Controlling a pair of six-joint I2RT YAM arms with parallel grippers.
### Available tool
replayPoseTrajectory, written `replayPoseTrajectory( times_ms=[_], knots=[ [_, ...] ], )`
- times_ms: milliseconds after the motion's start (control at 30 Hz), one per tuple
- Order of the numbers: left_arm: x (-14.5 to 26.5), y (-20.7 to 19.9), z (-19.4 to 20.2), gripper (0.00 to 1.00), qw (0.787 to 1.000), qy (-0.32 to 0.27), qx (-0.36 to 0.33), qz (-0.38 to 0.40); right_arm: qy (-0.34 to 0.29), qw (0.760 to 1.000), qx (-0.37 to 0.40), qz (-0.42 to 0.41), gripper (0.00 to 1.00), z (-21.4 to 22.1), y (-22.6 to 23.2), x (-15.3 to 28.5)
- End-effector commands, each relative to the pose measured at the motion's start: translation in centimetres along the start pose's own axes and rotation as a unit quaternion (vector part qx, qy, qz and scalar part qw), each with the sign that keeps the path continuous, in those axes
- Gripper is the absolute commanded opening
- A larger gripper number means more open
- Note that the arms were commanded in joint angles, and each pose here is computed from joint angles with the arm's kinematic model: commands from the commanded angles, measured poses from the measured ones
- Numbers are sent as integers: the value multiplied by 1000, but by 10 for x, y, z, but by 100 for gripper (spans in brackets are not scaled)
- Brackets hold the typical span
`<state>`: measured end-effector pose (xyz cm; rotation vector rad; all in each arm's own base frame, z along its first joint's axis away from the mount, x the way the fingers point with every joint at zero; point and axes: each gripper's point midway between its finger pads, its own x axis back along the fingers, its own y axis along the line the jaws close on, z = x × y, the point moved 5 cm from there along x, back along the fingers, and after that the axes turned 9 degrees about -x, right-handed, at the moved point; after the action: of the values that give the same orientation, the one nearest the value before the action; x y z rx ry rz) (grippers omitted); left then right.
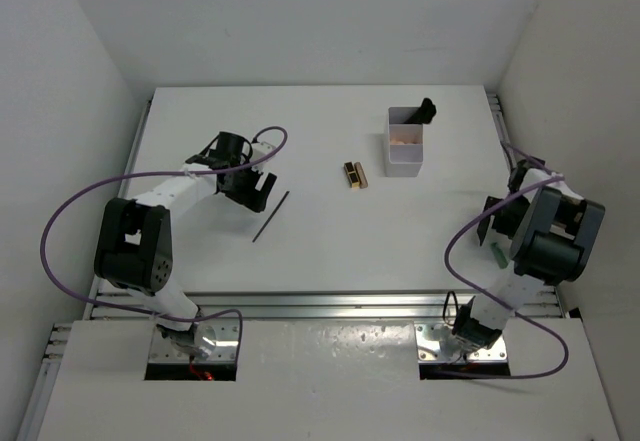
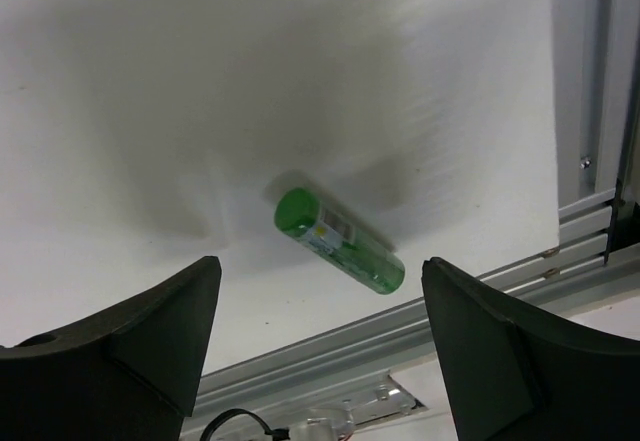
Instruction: Organize the makeup
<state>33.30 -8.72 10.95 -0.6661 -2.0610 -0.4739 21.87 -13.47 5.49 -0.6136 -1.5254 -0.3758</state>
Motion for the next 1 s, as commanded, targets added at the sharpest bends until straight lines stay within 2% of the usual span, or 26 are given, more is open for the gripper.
replayPoseTrajectory(
  times_ms=[0,100,133,300,433,467,533,567,767,867,900,967],
  knots=[
    [10,0,-12,89,1000,-26,-14,-8,-4,999,28,16,82,-1,2,-5],
    [10,0,-12,89,1000,-26,-14,-8,7,999,32,16,74,-6,4,-8],
    [10,1,-11,89,1000,-24,-13,-12,20,999,35,18,68,-6,4,-12],
    [10,2,-11,89,1000,-22,-13,-16,27,999,36,1,51,-7,7,-9],
    [10,2,-11,89,1000,-22,-13,-16,45,998,44,-14,26,1,10,-12],
    [10,2,-11,89,1000,-22,-13,-16,49,998,46,-18,16,4,11,-13],
    [10,2,-11,89,1000,-22,-13,-16,52,997,48,-27,8,8,13,-15],
    [10,2,-11,89,1000,-22,-13,-16,50,997,46,-33,0,8,14,-14],
    [11,2,-9,89,999,-22,-18,-16,12,995,47,-83,0,-1,24,1],
    [11,2,-9,89,999,-22,-18,-16,-53,991,38,-120,0,-13,35,24],
    [11,3,-11,89,999,-26,-19,-18,-94,986,38,-131,0,-19,37,40],
    [9,2,-9,89,999,-22,-18,-16,-131,979,57,-143,0,-22,52,51]
  ],
)
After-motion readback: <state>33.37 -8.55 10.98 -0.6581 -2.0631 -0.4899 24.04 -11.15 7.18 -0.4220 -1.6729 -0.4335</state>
